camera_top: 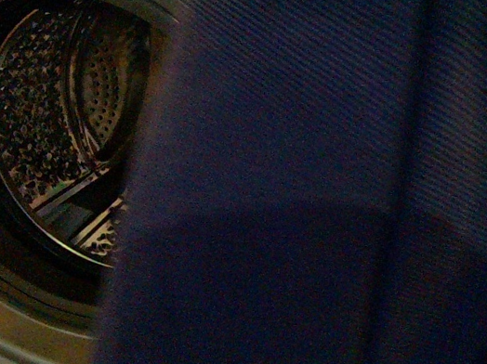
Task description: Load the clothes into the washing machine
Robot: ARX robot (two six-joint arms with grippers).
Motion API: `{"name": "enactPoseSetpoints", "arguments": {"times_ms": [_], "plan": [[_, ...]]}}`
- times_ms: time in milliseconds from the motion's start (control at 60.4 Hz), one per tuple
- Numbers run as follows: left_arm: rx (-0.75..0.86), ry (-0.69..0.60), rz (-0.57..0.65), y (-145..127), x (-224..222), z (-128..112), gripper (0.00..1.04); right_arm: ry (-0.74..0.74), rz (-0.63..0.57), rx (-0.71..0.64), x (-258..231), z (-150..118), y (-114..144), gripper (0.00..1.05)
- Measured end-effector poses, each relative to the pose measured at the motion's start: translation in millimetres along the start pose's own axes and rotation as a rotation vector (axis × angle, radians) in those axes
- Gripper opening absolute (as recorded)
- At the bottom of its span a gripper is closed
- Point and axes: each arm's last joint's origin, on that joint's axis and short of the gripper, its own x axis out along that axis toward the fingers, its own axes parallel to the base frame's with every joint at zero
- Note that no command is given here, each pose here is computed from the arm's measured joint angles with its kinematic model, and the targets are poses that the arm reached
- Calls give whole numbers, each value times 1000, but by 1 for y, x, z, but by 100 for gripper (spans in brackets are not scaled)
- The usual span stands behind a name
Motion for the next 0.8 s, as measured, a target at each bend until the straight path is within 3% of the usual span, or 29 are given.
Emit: {"name": "enactPoseSetpoints", "arguments": {"times_ms": [99,133,249,282,348,431,580,795], "plan": [[-16,-6,-26,0,0,0,98,0,0,0,0,0,0,7],[-72,-55,-129,2,3,7,98,0,-1,-1,0,0,0,7],[-180,-145,-273,16,11,24,98,0,-2,-3,0,0,0,7],[-195,-170,-294,24,17,35,98,0,-3,-3,0,0,0,7],[-184,-267,-331,38,40,78,98,1,-5,-3,0,0,0,7],[-191,-294,-399,43,69,120,98,1,-4,-3,0,0,0,7],[-216,-306,-561,16,97,182,98,1,-3,-3,0,0,0,7],[-270,-283,-808,-40,100,212,98,1,-3,-3,0,0,0,7]]}}
